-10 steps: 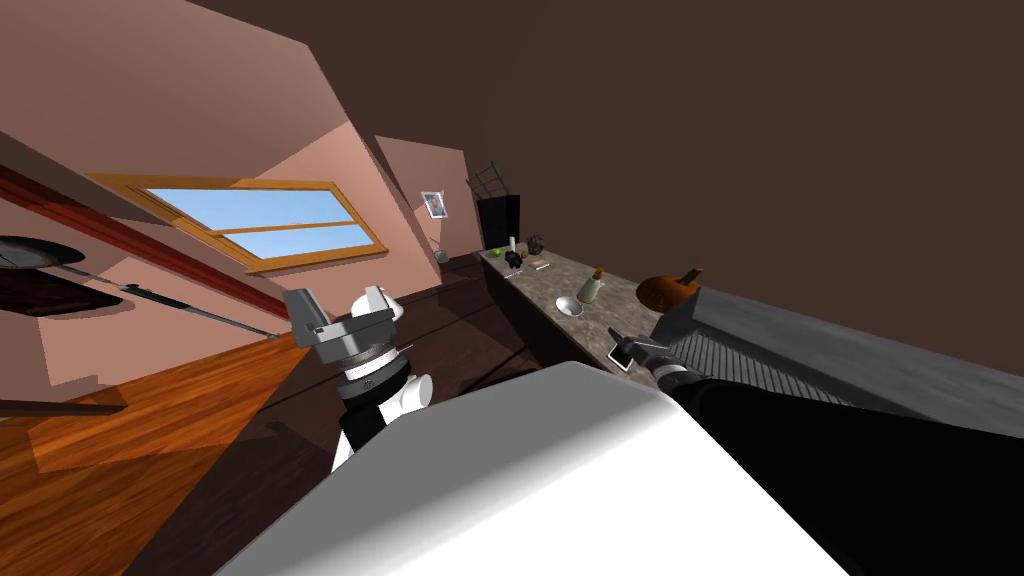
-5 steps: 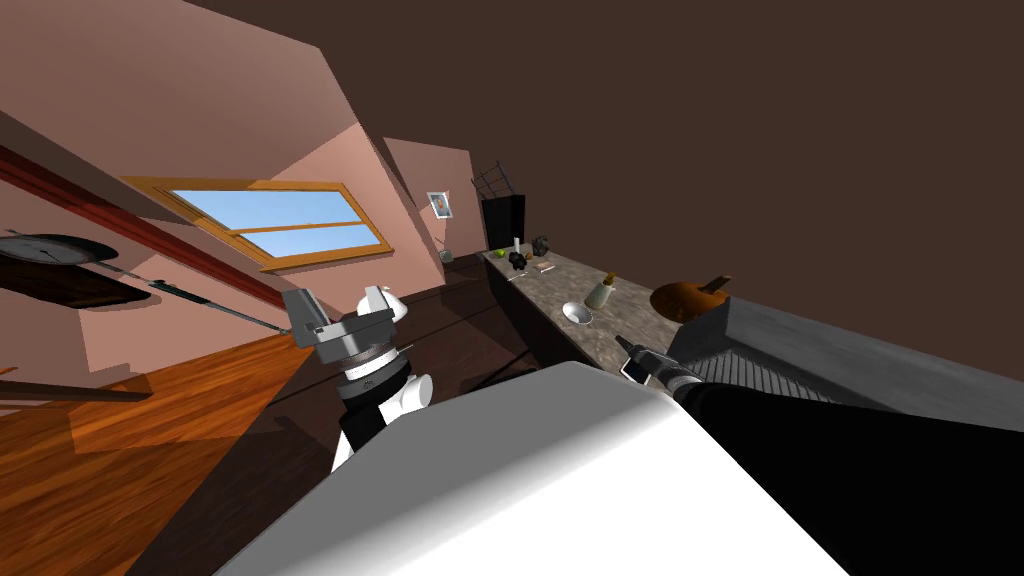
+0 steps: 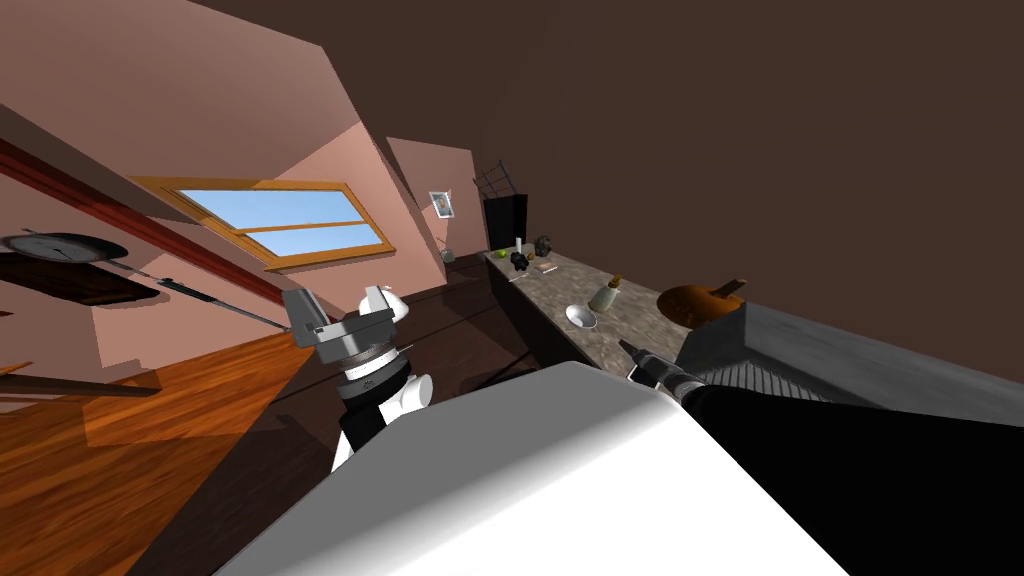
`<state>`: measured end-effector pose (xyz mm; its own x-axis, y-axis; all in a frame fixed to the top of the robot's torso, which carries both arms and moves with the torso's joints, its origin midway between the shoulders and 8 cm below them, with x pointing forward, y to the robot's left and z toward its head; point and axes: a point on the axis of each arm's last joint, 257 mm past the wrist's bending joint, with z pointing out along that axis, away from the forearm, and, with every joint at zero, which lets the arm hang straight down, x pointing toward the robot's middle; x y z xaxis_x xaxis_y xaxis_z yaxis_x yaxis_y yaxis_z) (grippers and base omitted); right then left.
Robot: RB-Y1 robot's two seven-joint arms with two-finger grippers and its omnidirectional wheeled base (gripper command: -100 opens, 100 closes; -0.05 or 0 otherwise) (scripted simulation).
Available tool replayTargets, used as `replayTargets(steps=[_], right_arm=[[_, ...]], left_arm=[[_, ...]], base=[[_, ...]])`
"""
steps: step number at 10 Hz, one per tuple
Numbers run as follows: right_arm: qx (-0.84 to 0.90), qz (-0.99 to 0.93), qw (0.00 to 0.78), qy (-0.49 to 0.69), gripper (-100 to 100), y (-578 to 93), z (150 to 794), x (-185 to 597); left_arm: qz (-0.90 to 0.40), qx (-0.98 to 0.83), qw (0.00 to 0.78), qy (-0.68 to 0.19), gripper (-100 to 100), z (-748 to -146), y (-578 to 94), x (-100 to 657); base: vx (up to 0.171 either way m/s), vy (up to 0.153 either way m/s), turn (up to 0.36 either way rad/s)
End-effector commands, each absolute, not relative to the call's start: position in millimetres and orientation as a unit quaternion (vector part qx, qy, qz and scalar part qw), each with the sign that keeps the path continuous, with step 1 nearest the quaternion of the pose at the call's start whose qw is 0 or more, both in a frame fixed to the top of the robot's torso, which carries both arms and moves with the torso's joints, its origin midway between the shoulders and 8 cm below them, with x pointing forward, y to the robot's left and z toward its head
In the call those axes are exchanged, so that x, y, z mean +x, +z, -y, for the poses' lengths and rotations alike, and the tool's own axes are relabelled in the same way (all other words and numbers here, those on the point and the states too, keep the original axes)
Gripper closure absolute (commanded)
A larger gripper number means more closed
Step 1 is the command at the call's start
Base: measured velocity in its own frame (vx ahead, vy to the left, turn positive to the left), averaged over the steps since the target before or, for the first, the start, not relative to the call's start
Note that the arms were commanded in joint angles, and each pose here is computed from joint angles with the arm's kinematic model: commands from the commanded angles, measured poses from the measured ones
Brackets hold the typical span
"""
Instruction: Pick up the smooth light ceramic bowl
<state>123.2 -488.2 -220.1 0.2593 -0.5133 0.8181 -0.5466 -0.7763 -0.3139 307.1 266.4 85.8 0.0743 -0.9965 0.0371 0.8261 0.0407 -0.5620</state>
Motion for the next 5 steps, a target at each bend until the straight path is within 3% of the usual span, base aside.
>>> replayTargets(steps=[1, 3, 5], right_arm=[[0.796, 0.330, 0.019, 0.507, -100, -220.1, 489.0, 121.5], [0.786, 0.352, 0.003, 0.508, -100, -219.7, 488.5, 122.0], [0.782, 0.389, -0.014, 0.486, -100, -226.9, 490.3, 107.2]], left_arm=[[-0.187, -0.228, 0.697, -0.654, 0, -266.4, 85.8, 307.1], [-0.187, -0.228, 0.697, -0.654, 0, -266.4, 85.9, 307.1], [-0.187, -0.228, 0.697, -0.654, 0, -266.4, 85.8, 307.2]], base=[[0.047, -0.004, -0.004], [-0.003, -0.005, -0.004], [0.081, -0.016, 0.066]])
